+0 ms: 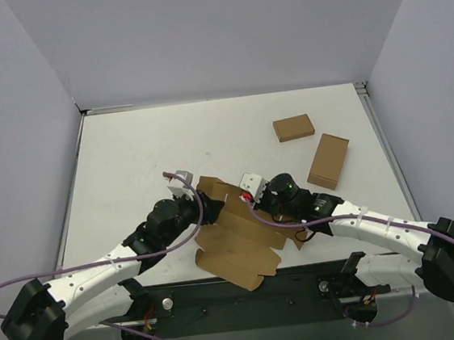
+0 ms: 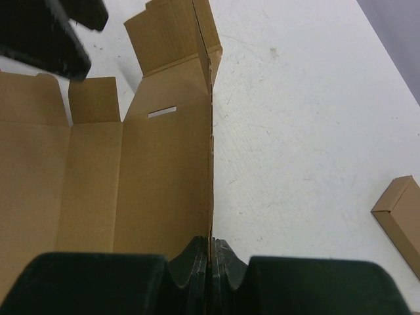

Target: Fold the paper box

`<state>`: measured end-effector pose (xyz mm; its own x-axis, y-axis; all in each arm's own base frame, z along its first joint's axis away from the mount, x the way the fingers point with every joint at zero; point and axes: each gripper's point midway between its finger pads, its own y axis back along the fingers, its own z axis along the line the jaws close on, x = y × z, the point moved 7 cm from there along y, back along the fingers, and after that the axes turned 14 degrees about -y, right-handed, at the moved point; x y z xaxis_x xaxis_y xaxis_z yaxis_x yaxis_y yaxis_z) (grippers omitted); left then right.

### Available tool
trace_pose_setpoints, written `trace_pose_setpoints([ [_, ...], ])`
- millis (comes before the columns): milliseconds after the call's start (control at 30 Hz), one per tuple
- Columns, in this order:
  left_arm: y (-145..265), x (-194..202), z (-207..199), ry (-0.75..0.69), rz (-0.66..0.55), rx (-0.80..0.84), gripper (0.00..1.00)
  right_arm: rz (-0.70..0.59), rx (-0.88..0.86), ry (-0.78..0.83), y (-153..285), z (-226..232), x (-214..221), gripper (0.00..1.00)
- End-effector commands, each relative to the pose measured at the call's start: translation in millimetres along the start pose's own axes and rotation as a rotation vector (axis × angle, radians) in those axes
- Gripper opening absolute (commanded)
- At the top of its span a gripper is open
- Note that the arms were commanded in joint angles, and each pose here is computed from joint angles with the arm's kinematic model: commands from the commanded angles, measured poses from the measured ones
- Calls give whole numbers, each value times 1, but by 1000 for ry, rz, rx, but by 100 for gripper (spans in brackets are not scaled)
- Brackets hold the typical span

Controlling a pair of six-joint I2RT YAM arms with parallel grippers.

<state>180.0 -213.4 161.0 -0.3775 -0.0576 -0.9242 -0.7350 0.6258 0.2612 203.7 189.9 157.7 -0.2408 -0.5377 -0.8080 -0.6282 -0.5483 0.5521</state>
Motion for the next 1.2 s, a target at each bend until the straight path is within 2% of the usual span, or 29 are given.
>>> trace_pose_setpoints([
  [0,8,-39,1,12,-16,-1,64,-36,57,39,-2,-3,-9,0],
  [133,2,-71,-5,45,-63,7,70,-28,81,92,-3,2,-10,0],
  [267,-14,-76,-6,21,-28,11,71,-20,119,143,-6,4,-12,0],
  [433,-34,-69,-2,51,23,-2,71,2,155,208,-12,8,-14,0],
  [767,-52,-45,3,116,112,7,71,12,175,230,-16,8,-13,0],
  [1067,-61,-39,10,169,96,15,70,23,178,268,-19,13,-11,0],
  [1167,-64,-31,14,189,112,31,66,23,185,280,-20,15,-11,0],
])
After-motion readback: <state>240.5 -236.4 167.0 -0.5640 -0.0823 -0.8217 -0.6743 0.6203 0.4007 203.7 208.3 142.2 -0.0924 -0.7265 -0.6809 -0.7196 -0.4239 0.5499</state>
